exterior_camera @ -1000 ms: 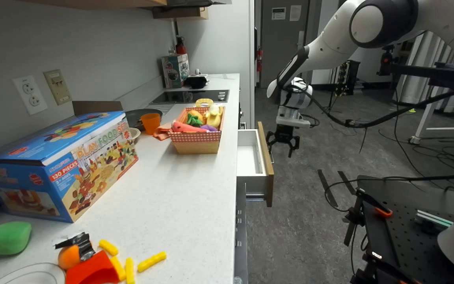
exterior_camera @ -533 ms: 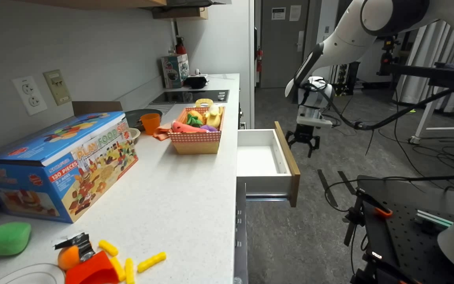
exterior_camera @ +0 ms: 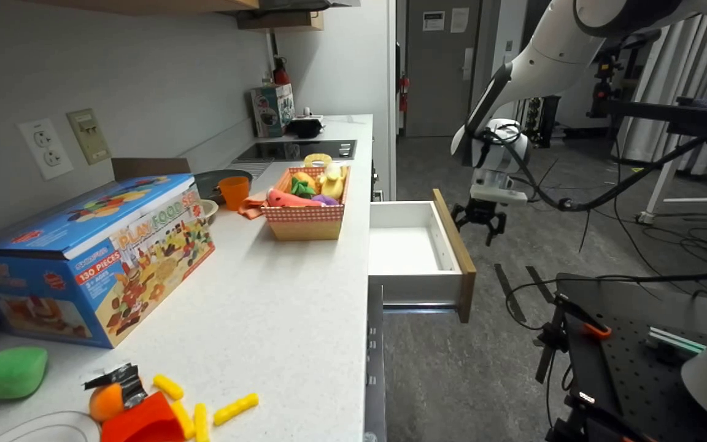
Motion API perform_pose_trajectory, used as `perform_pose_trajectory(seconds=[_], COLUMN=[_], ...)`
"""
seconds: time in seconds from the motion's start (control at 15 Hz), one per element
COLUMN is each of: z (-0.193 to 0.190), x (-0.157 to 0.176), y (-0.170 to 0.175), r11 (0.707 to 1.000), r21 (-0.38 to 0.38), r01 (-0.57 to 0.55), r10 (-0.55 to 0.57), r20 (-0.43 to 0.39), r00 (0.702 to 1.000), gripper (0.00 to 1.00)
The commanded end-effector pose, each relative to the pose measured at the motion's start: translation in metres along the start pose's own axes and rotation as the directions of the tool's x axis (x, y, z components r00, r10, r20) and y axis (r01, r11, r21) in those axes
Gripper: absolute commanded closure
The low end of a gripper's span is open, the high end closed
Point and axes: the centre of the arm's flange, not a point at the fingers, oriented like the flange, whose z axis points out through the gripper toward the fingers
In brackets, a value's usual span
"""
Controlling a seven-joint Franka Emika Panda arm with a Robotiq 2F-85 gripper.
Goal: Open the drawer and put some of the plush toys from the basket in the drawer and close it
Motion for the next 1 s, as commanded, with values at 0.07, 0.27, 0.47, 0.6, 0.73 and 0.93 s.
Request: perform_pose_trajectory(seconds=[0.07,0.27,0.47,0.6,0.73,0.93], z=[-0.009,-0.008,-0.005,-0.003,0.005,0.000], x=[-0.040,-0.042,-0.046,-0.050,-0.030,-0.038], y=[-0.002,-0.005,-0.013,-0.021,-0.023,-0.031], r11=[0.998,0.996,0.987,0.975,0.986,0.981], r21=[-0.060,-0.049,0.023,0.099,0.039,0.063], r01=[0.025,0.074,0.159,0.197,0.161,0.185], r10=[-0.030,-0.080,-0.155,-0.182,-0.154,-0.175], r20=[-0.085,-0.134,-0.135,-0.144,-0.142,-0.141], r00=[0.996,0.988,0.979,0.973,0.978,0.974], gripper=[0.00,0.00,0.00,0.00,0.00,0.00])
